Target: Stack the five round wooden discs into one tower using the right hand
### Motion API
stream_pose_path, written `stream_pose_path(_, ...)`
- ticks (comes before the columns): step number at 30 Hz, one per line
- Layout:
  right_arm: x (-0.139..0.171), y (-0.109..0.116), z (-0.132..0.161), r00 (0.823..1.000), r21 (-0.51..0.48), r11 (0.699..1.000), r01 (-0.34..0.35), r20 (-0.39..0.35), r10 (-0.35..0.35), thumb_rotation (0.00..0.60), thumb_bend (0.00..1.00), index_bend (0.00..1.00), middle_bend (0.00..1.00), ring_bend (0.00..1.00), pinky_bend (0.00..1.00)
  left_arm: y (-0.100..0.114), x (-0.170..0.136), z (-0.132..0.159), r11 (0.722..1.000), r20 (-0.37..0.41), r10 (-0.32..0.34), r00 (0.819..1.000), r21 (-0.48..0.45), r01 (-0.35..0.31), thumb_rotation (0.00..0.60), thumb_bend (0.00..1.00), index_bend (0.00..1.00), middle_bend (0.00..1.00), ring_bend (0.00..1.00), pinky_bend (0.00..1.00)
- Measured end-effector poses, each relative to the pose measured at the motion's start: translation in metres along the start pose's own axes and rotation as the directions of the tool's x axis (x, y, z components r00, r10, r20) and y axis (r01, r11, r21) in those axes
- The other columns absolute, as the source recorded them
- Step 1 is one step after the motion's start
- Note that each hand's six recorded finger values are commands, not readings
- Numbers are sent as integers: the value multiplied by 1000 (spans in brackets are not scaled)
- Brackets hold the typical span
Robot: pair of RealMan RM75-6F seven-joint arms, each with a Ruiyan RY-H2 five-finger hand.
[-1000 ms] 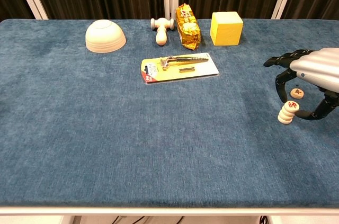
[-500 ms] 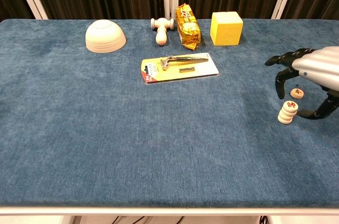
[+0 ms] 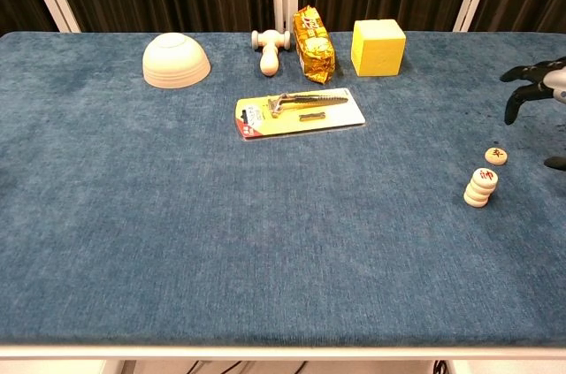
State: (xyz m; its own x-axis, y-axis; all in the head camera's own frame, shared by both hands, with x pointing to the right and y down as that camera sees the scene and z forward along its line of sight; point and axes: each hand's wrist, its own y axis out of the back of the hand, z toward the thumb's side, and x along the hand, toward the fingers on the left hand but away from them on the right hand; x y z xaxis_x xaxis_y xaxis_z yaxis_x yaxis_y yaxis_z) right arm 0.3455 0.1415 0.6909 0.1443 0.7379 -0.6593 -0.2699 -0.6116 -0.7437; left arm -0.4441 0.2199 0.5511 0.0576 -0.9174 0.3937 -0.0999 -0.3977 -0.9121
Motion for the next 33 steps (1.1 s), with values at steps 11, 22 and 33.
stream_pose_path(11,-20,-16,6,1000,-48,999,-21,11,21,600,170,289,29,0,0,-3,1,-1,1000,-3,-8,1000,5,8,600,136,77,0,0,0)
stream_pose_path(22,-30,-19,18,1000,-52,998,-21,-4,21,600,236,381,48,0,0,-1,1,-3,1000,-6,-3,1000,-4,3,600,136,77,0,0,0)
stream_pose_path(33,-37,-22,22,999,-53,998,-32,-9,32,600,271,422,54,0,0,-3,1,-1,1000,-2,-10,1000,2,10,600,136,77,0,0,0)
